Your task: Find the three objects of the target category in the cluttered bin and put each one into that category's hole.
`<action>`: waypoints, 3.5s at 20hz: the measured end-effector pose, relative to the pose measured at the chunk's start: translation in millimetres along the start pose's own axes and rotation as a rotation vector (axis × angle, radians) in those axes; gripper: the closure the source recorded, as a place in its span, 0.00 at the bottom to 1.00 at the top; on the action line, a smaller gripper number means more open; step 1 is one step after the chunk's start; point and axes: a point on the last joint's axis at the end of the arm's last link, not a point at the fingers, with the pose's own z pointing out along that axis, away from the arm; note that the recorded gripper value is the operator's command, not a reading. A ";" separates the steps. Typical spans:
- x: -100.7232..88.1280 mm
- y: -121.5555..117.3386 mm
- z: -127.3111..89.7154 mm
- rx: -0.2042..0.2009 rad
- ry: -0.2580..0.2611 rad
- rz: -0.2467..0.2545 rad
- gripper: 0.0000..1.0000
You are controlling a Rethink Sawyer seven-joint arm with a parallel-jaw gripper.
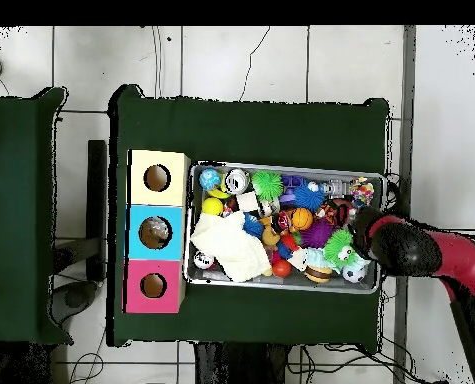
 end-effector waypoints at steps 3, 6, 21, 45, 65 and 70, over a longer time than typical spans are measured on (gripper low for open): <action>-17.2 20.9 8.1 0.005 -0.005 -0.034 0.00; -30.3 39.2 14.5 0.008 -0.009 -0.063 0.00; -49.5 49.9 2.8 0.018 -0.013 -0.052 0.00; -29.4 -36.3 -25.3 0.055 -0.037 0.079 0.00; 0.3 -37.8 11.6 0.043 -0.024 0.055 0.00; 3.0 -36.5 18.4 0.036 -0.037 0.056 0.00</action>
